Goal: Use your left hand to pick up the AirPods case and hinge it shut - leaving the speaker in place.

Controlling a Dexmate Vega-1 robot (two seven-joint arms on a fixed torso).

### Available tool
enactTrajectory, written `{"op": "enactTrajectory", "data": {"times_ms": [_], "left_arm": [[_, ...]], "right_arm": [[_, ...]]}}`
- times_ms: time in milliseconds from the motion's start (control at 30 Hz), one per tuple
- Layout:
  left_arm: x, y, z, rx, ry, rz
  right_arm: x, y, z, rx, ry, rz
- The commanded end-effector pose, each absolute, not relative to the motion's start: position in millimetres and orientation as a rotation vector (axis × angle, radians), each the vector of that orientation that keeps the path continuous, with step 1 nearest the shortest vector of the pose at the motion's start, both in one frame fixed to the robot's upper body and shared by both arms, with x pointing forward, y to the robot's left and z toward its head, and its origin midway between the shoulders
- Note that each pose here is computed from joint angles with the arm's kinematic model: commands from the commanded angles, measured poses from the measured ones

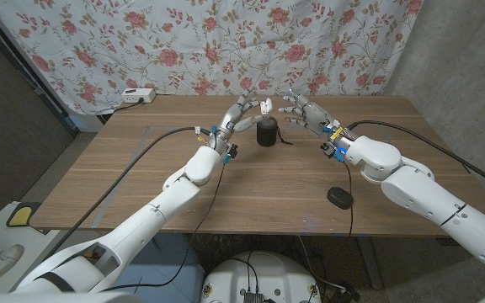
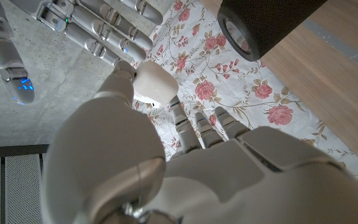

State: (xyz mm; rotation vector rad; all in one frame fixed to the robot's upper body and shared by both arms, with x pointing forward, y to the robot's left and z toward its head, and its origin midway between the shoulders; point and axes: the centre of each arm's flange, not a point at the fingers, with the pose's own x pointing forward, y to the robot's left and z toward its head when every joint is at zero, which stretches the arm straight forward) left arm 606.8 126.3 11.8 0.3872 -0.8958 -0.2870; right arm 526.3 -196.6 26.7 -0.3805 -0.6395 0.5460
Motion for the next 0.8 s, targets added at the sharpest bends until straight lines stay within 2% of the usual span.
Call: {"op": "enactTrajectory", "data": {"times_ms": [33, 800], "left_arm": [[611.0, 120.6, 12.5, 0.391, -0.886, -0.312], [615.1, 115.5, 8.5, 0.412, -0.869, -0.344]], "right_arm": [[527.0, -193.5, 28.0, -0.386, -0.633, 0.566], [526.6, -184.2, 27.0, -0.378, -0.635, 0.608]]}}
